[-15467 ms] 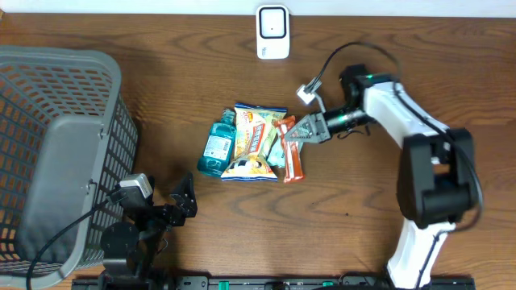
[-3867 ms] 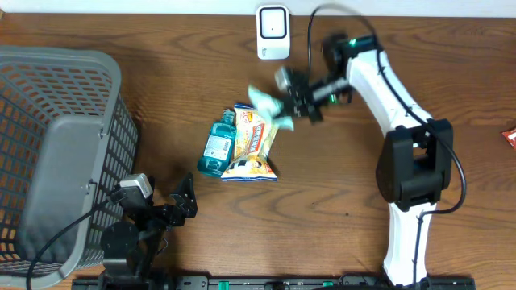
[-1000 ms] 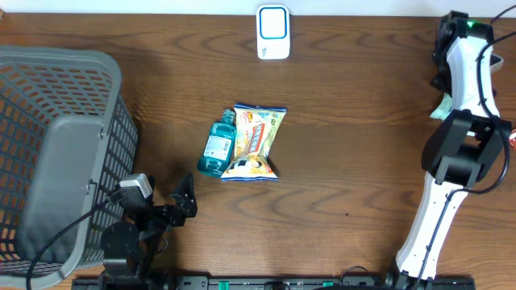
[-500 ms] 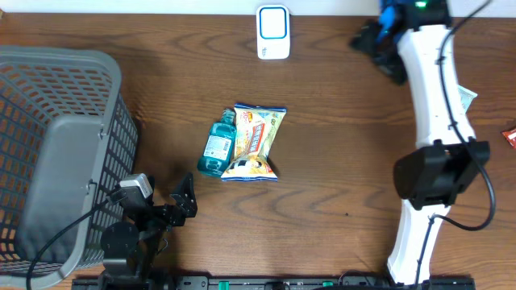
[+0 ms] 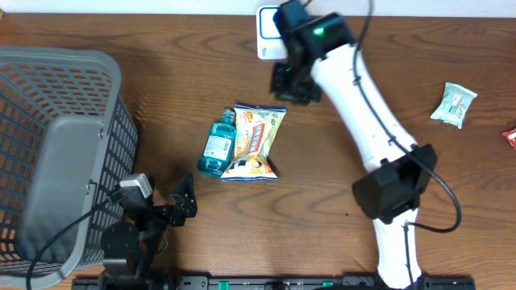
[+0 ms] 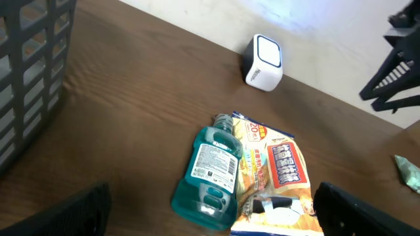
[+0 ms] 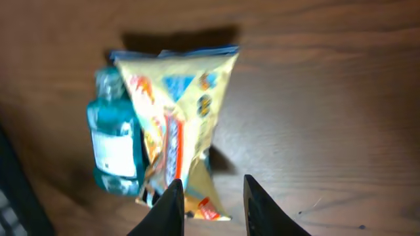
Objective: Scan the item barcode
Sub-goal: 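Reach the right gripper to the yellow snack bag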
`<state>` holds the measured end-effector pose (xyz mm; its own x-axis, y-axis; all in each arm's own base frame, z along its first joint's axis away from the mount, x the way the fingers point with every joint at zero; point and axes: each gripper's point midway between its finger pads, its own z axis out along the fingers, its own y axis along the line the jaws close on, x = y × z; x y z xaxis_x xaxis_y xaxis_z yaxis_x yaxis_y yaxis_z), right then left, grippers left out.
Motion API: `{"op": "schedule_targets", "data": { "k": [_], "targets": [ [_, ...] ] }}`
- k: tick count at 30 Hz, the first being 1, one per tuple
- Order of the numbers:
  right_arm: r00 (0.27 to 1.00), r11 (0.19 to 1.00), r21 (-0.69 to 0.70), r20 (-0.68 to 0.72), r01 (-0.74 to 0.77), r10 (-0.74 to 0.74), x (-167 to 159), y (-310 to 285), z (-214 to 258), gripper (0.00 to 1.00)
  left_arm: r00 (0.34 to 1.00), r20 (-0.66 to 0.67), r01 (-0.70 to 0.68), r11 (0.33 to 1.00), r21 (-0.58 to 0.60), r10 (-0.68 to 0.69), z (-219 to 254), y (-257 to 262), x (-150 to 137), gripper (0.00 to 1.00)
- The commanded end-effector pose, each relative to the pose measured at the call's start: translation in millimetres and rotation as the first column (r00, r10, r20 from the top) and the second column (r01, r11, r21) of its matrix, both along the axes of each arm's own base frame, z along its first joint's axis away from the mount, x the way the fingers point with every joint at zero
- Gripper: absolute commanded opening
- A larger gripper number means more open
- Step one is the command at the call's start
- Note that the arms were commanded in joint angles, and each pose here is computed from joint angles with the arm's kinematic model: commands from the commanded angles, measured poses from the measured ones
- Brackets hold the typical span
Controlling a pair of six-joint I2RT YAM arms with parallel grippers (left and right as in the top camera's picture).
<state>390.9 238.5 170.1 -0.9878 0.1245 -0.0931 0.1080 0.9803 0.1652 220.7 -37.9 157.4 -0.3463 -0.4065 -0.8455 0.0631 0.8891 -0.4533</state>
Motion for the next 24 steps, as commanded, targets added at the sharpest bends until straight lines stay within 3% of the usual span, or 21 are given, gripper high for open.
{"op": "schedule_targets", "data": {
  "k": [1,4,5,9,13,18,24],
  "targets": [
    [0.997,0.994,-0.078,0.018,-0.074,0.075,-10,10,-8,0.31,1.000,-0.001,0.013,1.000,-0.015,-0.013,1,-3,-1,0.98],
    [0.990,0.989,-0.081,0.054,-0.127,0.132,-15,34,-15,0.68,1.000,-0.002,0.012,1.000,-0.015,-0.012,1,-3,-1,0.98],
    [0.982,0.982,-0.102,0.089,-0.158,0.167,-12,42,-18,0.70,1.000,-0.002,0.012,1.000,-0.015,-0.012,1,-3,-1,0.98],
    [0.936,0.949,-0.190,0.201,-0.253,0.289,-4,68,-36,0.65,1.000,-0.002,0.012,1.000,-0.015,-0.012,1,-3,-1,0.98],
    [0.919,0.931,-0.231,0.212,-0.282,0.331,-12,81,-67,0.59,1.000,-0.002,0.012,1.000,-0.015,-0.012,1,-3,-1,0.98],
    [0.935,0.927,-0.229,0.131,-0.296,0.331,-32,75,-111,0.45,1.000,-0.002,0.012,1.000,-0.015,-0.012,1,-3,-1,0.98],
    [0.946,0.898,-0.307,-0.035,-0.316,0.321,-64,34,-153,0.45,1.000,-0.002,0.012,1.000,-0.015,-0.012,1,-3,-1,0.98]
  ]
}}
